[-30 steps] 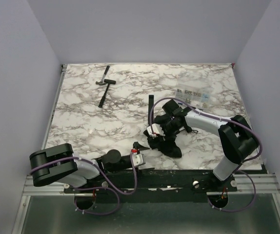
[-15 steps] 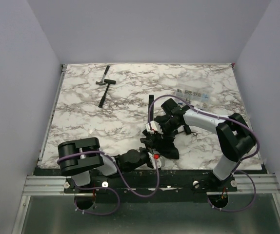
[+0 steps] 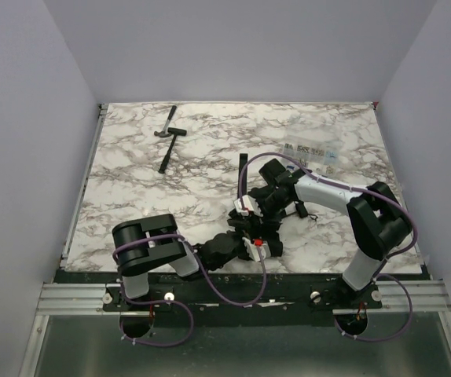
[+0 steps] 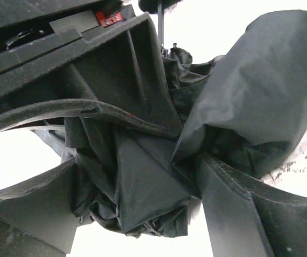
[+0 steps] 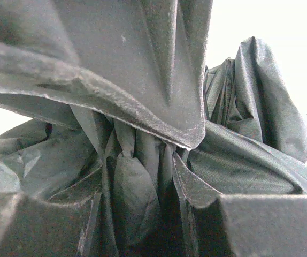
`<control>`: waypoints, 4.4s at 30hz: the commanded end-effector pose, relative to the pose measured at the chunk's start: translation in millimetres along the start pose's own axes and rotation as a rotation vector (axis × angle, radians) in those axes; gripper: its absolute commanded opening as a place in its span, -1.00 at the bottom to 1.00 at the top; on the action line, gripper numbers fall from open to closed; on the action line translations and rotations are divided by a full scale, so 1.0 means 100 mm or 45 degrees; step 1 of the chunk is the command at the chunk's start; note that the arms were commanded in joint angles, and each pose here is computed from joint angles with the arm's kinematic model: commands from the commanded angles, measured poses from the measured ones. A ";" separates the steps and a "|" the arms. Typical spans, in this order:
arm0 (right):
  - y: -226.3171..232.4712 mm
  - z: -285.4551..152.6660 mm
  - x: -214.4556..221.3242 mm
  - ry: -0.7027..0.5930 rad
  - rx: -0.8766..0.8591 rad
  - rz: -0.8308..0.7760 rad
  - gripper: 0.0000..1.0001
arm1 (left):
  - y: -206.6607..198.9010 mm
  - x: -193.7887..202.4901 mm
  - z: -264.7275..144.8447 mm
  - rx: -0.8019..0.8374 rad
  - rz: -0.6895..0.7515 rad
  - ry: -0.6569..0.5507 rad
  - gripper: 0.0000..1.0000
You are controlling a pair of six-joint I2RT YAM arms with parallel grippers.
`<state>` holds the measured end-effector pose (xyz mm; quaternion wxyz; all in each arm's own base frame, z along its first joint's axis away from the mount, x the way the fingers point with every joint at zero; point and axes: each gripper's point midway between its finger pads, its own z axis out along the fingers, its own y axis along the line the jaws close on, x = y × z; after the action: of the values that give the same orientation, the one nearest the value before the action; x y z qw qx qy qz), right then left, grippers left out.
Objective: Put away the umbrella
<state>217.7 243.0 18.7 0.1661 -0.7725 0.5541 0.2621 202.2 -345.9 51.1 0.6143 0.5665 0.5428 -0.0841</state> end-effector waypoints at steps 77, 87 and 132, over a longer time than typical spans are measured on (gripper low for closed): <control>0.85 -0.21 0.75 0.081 -0.295 0.284 -0.59 | 0.71 -0.24 -0.58 0.006 -1.125 -0.382 0.97; 0.85 -0.05 0.74 0.143 -0.451 0.581 -0.61 | 0.06 -0.29 -0.59 0.096 -0.443 -0.356 0.97; -0.44 -1.65 -0.43 -0.250 0.310 0.190 0.56 | -0.97 0.96 -0.37 0.717 -1.111 0.613 -1.00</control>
<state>288.7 212.9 139.7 0.2537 -0.6553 0.6449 0.3006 219.7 -369.4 37.2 0.4716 0.4676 0.6610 -0.3493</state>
